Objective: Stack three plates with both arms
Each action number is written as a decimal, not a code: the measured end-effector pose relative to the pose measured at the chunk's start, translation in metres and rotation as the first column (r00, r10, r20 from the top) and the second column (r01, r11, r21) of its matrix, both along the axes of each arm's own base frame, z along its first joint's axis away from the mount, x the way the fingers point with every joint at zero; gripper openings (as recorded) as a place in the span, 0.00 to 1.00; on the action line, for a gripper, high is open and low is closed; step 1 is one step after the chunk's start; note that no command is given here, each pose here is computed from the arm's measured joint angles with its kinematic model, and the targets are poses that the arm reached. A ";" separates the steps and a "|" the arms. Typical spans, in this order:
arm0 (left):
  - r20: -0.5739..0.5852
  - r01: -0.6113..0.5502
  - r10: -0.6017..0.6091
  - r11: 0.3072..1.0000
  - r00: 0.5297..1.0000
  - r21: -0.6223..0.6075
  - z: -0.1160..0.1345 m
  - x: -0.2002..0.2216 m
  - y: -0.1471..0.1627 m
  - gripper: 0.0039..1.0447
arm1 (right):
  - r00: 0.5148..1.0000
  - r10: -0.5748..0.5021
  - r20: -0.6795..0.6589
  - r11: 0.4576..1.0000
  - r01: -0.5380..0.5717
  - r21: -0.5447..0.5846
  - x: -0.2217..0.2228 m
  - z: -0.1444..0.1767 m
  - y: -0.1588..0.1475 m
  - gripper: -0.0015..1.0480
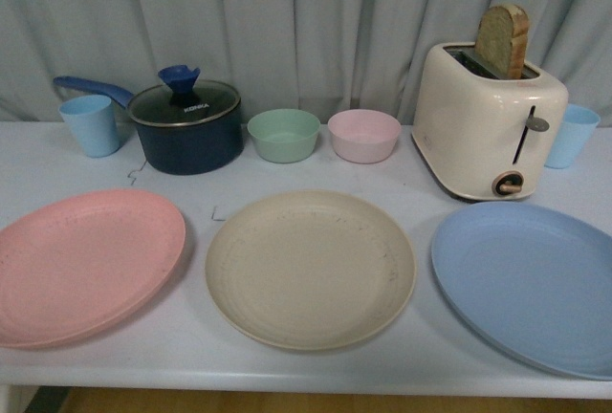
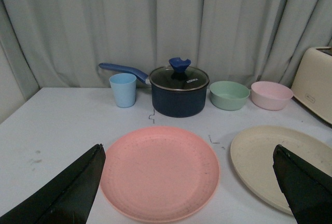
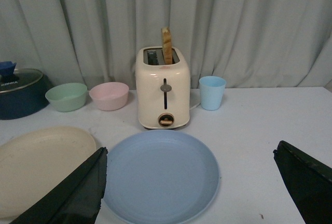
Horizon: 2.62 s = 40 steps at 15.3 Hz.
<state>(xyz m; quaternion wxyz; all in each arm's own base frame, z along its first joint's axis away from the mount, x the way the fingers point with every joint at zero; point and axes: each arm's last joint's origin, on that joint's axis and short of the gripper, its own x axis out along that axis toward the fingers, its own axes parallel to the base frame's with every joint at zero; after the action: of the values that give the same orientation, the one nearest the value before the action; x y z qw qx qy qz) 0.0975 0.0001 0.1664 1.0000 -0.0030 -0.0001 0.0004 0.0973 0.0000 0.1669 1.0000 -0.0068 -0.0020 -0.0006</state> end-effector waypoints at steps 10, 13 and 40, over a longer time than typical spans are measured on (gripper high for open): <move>-0.001 0.000 0.000 1.000 1.000 0.000 0.000 0.000 0.000 0.94 | 1.000 0.000 -0.001 1.000 0.000 0.000 0.000 0.000 0.000 0.94; 0.000 0.000 0.000 1.000 1.000 0.000 0.000 0.000 0.000 0.94 | 1.000 0.000 0.000 1.000 0.000 0.000 0.000 0.000 0.000 0.94; 0.000 0.000 0.000 1.000 1.000 0.000 0.000 0.000 0.000 0.94 | 1.000 0.000 0.000 1.000 0.000 0.000 0.000 0.000 0.000 0.94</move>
<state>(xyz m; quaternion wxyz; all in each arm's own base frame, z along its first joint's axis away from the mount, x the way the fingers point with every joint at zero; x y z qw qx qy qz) 0.0975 0.0001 0.1664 1.0000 -0.0030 -0.0001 0.0004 0.0973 0.0000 0.1668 1.0000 -0.0068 -0.0018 -0.0004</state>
